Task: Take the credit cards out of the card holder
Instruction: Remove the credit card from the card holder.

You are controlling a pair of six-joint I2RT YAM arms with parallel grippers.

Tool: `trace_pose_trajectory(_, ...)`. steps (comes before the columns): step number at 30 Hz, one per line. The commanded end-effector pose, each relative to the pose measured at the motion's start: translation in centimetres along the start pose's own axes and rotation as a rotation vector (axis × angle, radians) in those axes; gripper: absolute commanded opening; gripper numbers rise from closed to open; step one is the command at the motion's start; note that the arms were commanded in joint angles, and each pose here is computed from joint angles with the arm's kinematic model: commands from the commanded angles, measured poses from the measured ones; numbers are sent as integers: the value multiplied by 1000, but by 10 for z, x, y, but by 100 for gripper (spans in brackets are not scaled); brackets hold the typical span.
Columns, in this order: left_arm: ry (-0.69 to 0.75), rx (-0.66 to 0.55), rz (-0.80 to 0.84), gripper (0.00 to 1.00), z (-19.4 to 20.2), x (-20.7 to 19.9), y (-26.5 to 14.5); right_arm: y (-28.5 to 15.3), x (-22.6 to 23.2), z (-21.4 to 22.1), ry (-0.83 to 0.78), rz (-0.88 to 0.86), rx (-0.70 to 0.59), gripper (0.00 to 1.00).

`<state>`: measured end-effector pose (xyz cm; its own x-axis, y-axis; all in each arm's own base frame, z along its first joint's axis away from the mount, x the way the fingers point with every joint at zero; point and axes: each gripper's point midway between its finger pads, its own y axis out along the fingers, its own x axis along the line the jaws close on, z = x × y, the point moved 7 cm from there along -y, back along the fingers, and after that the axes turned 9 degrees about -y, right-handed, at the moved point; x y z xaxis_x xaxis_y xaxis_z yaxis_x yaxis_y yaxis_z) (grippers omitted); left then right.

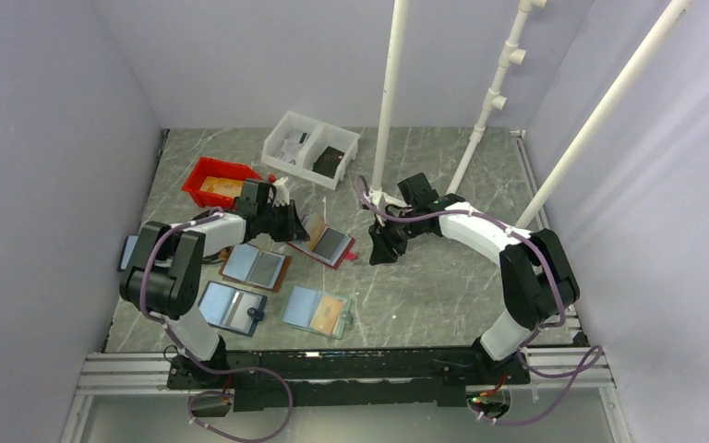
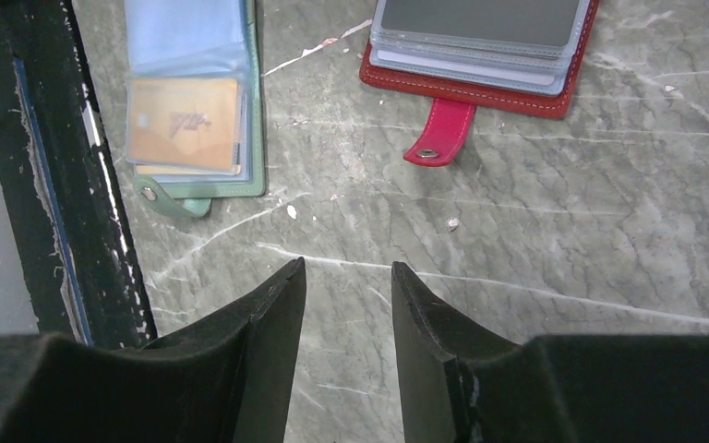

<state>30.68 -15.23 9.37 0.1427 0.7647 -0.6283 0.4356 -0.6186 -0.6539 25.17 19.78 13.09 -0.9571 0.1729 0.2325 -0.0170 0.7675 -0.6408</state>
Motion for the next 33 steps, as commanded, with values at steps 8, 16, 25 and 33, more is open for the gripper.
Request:
trace_pose_trajectory(8,-56,-136,320,0,-11,-38,-30,-11,13,-30,-43,-57,-122,41)
trace_pose_trajectory(16,-105,-319,586,0,11,-77,-62,-8,27,-46,101,-184,-248,42)
trace_pose_trajectory(25,-130,-449,643,0,46,-116,-70,-17,25,-49,365,-300,-397,43)
trace_pose_trajectory(33,-162,-507,690,0,58,-132,-76,-21,29,-54,438,-350,-424,42)
